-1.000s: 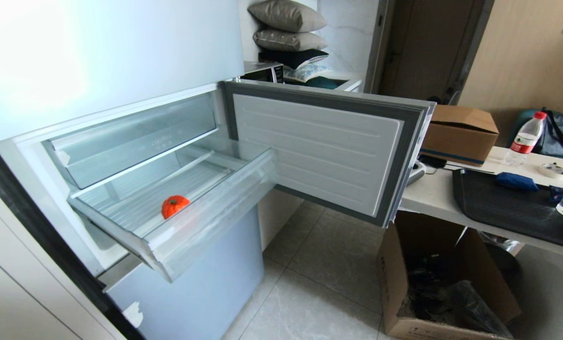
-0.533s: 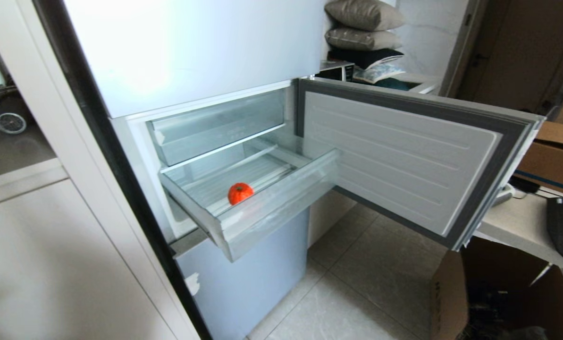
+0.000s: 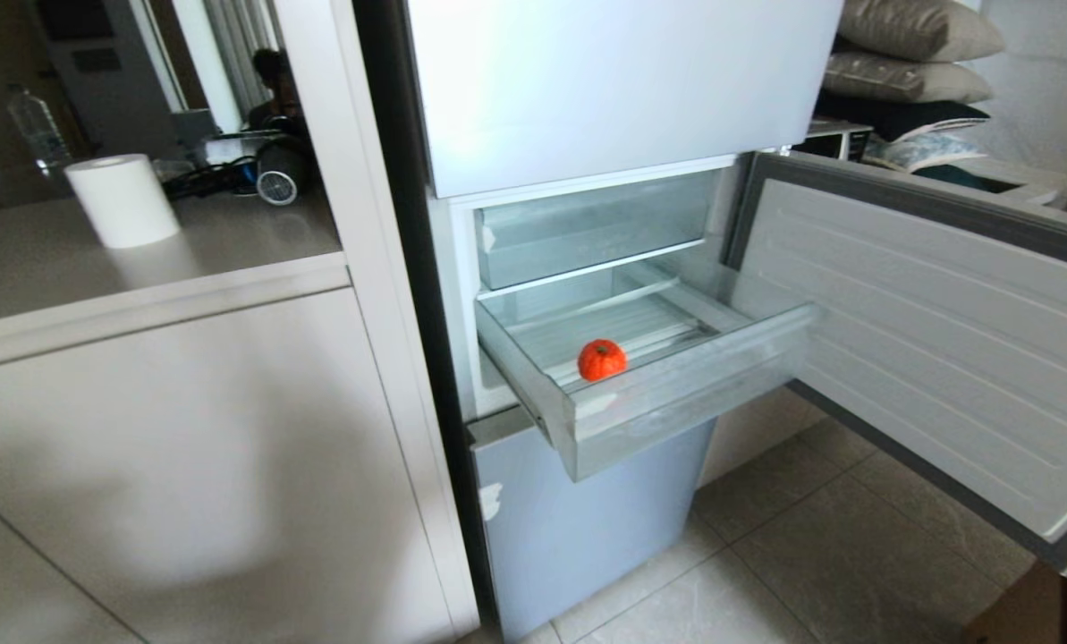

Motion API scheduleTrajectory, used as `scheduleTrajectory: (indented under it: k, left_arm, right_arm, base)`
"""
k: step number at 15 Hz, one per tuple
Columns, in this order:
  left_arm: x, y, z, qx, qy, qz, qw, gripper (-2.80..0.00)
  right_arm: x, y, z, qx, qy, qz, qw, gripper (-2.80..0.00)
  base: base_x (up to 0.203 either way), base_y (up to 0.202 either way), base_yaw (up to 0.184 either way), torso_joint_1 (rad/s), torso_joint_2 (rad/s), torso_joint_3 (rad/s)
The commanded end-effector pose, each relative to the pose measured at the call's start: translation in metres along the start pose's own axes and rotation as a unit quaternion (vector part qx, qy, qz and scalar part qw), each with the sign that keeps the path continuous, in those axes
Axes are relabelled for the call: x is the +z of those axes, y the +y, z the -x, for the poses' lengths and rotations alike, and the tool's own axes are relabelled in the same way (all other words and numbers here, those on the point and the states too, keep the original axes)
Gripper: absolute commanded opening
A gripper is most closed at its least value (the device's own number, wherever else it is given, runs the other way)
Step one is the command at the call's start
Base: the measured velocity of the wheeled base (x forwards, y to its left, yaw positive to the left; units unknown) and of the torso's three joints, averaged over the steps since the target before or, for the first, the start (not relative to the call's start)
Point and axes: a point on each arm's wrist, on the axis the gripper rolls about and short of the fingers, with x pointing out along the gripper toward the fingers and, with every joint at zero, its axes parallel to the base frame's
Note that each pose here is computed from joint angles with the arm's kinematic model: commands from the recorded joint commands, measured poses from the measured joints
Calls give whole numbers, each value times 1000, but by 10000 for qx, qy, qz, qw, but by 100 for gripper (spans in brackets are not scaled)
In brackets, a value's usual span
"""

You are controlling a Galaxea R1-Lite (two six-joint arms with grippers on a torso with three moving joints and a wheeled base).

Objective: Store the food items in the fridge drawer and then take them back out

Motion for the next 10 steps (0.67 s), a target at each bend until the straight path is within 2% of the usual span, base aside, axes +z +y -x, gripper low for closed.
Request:
scheduleTrajectory:
  k: [1, 10]
  left_arm:
    - [0, 0, 0, 4, 5, 1, 10000, -280]
    - [0, 0, 0, 4, 5, 1, 10000, -280]
  right_arm:
    - [0, 0, 0, 3, 1, 0, 10000, -280]
    - [0, 0, 0, 3, 1, 0, 10000, -280]
  base:
    - [1, -11, 179, 1, 4, -1]
    - [0, -10, 175, 1, 2, 4]
